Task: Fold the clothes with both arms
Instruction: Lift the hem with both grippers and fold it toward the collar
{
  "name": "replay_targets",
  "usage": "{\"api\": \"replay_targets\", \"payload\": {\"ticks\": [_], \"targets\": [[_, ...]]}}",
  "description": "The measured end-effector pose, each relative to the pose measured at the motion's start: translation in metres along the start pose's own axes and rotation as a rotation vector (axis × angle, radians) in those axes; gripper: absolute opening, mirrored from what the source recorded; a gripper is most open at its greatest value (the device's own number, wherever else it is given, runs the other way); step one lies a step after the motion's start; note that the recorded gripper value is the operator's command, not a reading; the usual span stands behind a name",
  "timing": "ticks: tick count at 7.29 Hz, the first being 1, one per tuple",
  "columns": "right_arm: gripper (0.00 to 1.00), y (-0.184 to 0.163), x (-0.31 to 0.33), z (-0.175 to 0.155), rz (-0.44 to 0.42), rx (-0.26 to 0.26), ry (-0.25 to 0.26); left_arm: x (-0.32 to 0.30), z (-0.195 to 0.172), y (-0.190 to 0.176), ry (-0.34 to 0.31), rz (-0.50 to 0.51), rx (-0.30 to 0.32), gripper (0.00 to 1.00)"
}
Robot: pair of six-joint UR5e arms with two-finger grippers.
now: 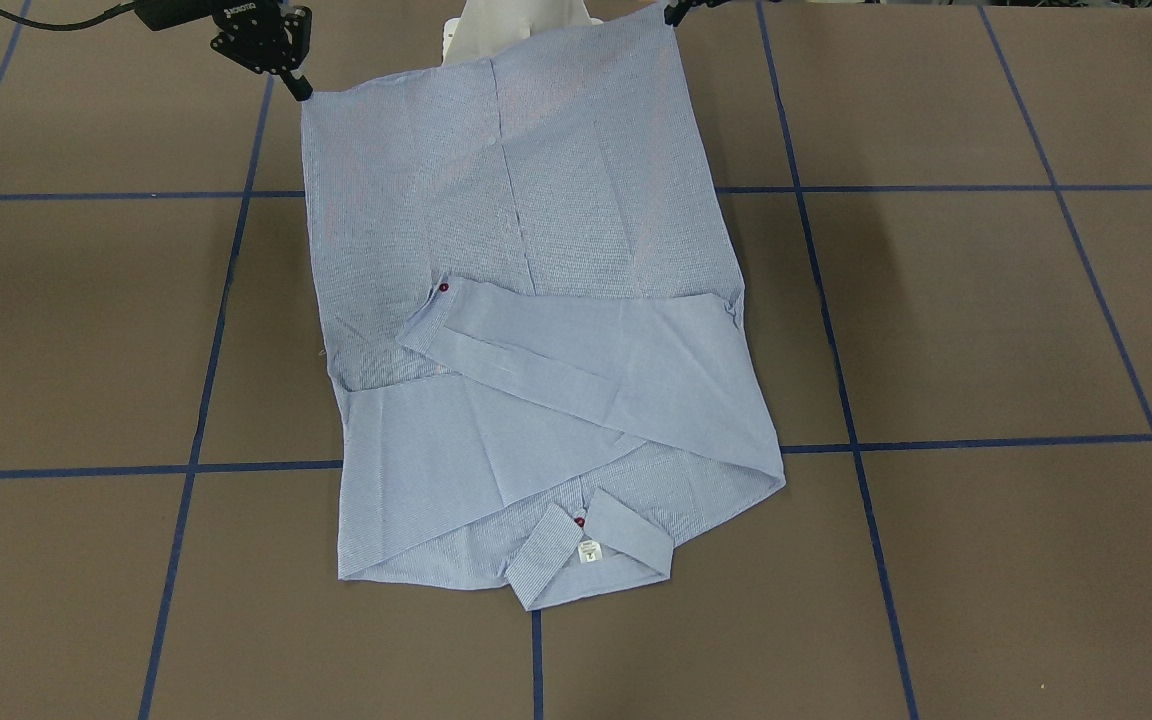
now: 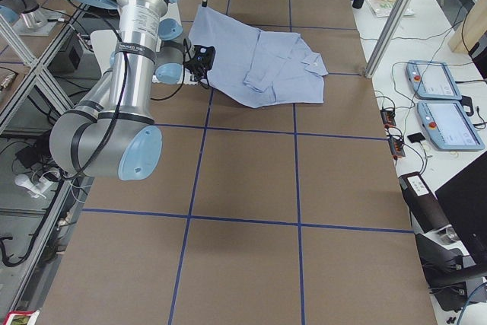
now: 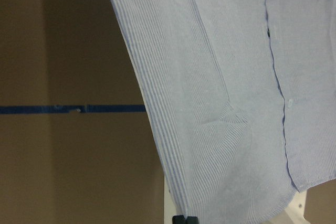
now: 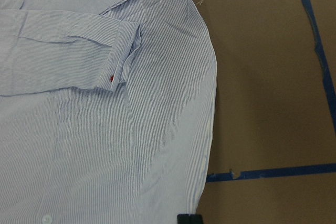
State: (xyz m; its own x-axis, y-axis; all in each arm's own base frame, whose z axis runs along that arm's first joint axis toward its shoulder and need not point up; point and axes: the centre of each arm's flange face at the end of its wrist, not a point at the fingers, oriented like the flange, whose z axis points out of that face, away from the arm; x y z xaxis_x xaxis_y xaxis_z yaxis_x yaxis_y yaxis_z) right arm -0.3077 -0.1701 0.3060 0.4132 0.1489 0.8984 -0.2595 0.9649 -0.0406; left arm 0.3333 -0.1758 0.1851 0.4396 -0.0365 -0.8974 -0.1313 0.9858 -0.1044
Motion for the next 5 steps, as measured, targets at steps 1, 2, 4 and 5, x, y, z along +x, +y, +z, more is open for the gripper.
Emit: {"api": "replay_targets", "payload": {"ticks": [1, 2, 4, 5], "targets": [[0.0, -0.015, -0.001, -0.004, 0.019, -0.004, 0.015, 0.0, 0.0, -0.01, -0.017, -0.017, 0.01, 0.0], [0.0, -0.033, -0.008, 0.008, 0.029, 0.012, 0.031, 0.001, 0.014, -0.037, -0.047, -0.049, 0.05, 0.0], [0.0, -0.085, -0.054, 0.054, 0.014, 0.099, 0.036, 0.005, 0.039, -0.115, -0.107, -0.121, 0.185, 0.0], [0.0, -0.121, -0.085, 0.057, 0.013, 0.146, 0.049, 0.002, 0.034, -0.149, -0.129, -0.133, 0.262, 0.0]]}}
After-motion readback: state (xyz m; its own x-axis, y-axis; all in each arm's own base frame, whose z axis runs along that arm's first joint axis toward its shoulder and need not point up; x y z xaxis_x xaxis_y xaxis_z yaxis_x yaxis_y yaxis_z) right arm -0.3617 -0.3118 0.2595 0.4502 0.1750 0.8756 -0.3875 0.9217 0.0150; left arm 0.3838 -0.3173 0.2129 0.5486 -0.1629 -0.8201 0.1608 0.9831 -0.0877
